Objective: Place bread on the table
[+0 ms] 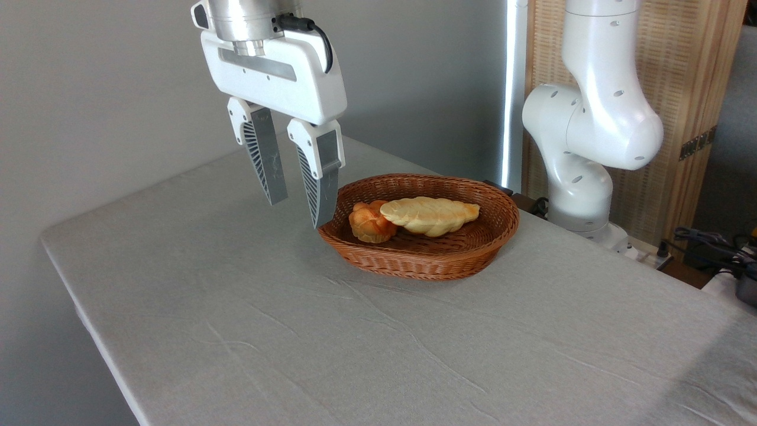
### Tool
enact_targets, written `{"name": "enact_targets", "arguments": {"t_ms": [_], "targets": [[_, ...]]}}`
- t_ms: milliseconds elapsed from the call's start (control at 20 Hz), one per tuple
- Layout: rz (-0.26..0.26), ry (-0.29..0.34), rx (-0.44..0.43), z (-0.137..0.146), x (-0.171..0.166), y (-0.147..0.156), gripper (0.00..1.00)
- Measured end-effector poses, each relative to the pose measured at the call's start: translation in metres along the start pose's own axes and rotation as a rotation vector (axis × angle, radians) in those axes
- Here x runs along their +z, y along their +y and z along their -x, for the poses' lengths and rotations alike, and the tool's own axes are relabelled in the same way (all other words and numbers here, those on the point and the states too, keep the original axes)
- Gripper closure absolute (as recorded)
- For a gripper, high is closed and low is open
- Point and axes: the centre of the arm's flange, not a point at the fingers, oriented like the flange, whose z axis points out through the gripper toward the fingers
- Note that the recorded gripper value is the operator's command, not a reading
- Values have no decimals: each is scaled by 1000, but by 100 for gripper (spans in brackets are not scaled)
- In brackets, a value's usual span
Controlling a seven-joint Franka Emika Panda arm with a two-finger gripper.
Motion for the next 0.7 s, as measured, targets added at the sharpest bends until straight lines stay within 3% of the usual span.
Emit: {"name": "enact_targets", "arguments": {"t_ms": [700], "targets": [[-3, 7, 2, 3, -6, 4, 0]]}}
